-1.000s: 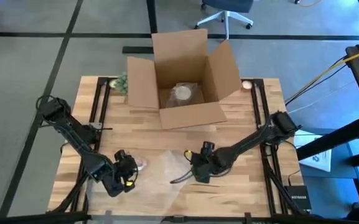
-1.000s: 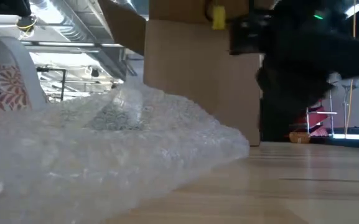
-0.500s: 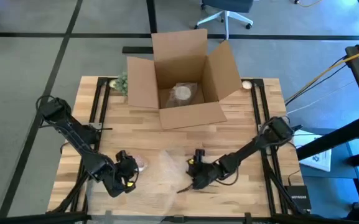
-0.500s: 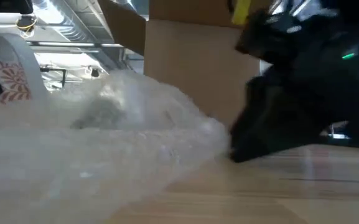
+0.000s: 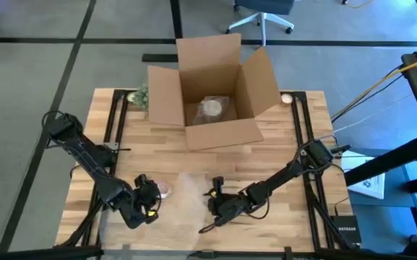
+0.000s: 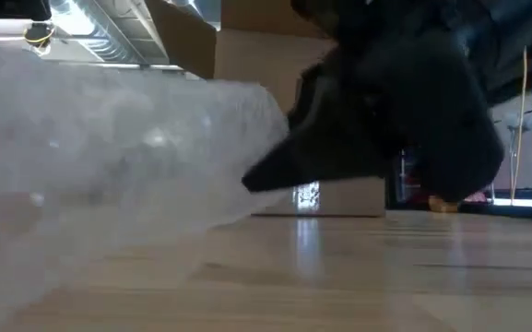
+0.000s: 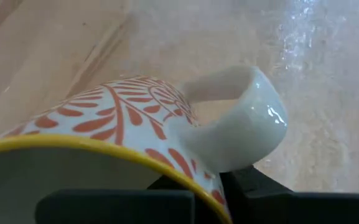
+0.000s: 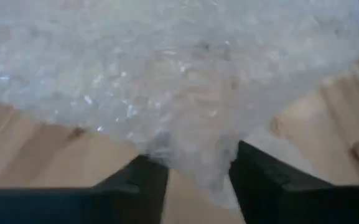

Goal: Wrap mug
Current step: Wrap the orange mug with transparent bubble wrap

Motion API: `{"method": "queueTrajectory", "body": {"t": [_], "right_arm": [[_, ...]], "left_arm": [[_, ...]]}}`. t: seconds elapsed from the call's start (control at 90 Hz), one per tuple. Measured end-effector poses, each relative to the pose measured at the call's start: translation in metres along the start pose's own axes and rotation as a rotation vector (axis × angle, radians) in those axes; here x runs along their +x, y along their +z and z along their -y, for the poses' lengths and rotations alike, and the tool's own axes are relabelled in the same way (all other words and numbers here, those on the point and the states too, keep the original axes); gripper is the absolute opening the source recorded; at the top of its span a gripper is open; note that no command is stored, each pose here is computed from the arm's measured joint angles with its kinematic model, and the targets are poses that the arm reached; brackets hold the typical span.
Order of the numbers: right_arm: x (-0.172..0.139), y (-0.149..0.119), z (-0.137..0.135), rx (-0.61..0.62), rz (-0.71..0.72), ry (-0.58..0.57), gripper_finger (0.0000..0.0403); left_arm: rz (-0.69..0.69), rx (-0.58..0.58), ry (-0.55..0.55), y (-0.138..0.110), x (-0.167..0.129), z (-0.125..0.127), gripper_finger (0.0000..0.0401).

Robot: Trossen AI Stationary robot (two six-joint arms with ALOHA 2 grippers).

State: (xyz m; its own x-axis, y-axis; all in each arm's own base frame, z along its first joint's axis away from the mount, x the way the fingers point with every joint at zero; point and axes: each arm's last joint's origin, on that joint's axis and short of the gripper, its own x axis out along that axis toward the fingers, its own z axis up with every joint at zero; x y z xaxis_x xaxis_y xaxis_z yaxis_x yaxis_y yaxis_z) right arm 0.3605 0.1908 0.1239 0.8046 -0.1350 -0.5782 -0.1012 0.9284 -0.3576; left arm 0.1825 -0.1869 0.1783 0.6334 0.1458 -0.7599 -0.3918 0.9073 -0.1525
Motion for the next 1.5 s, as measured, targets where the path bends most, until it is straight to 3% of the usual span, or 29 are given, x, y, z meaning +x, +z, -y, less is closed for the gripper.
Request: {"method": "queueTrajectory", "body": {"t": [0.067, 0.122, 0.3, 0.511, 0.667, 0.778, 0.878, 0.956, 1.122, 1.5], "right_arm": [[-0.007, 0.011, 0.004, -0.044, -0.075, 0.007, 0.0034], [-0.013, 0.019, 0.009, -0.094, -0.171, 0.004, 0.0012], [-0.042, 0.031, 0.027, -0.132, -0.499, -0.064, 0.0006], [-0.065, 0.014, 0.038, -0.066, -0.820, -0.104, 0.0001], [-0.068, 0.011, 0.038, 0.007, -0.873, -0.108, 0.0000], [-0.070, 0.010, 0.039, 0.009, -0.892, -0.106, 0.0000], [-0.070, 0.009, 0.039, 0.012, -0.897, -0.111, 0.0000], [-0.070, 0.009, 0.039, 0.015, -0.898, -0.113, 0.0000], [-0.070, 0.009, 0.039, 0.017, -0.895, -0.113, 0.0000], [-0.079, 0.009, 0.023, 0.108, -0.917, -0.076, 0.0000]], "left_arm": [[0.000, -0.001, 0.000, 0.000, 0.000, 0.000, 0.0002], [0.000, -0.002, 0.001, 0.000, 0.000, 0.000, 0.0002], [-0.001, -0.017, 0.003, 0.001, 0.000, 0.000, 0.0002], [-0.017, 0.000, 0.003, 0.011, -0.004, 0.004, 0.0002], [0.005, 0.024, -0.003, 0.034, -0.022, 0.017, 0.0002], [-0.018, -0.001, -0.113, 0.045, -0.036, 0.034, 0.0002], [-0.123, -0.069, -0.238, 0.038, -0.041, 0.045, 0.0002], [-0.236, -0.096, -0.266, 0.023, -0.039, 0.053, 0.0002], [-0.389, -0.084, -0.173, -0.003, -0.023, 0.056, 0.0002], [-0.499, -0.018, 0.209, 0.011, -0.013, 0.010, 0.0001]]}}
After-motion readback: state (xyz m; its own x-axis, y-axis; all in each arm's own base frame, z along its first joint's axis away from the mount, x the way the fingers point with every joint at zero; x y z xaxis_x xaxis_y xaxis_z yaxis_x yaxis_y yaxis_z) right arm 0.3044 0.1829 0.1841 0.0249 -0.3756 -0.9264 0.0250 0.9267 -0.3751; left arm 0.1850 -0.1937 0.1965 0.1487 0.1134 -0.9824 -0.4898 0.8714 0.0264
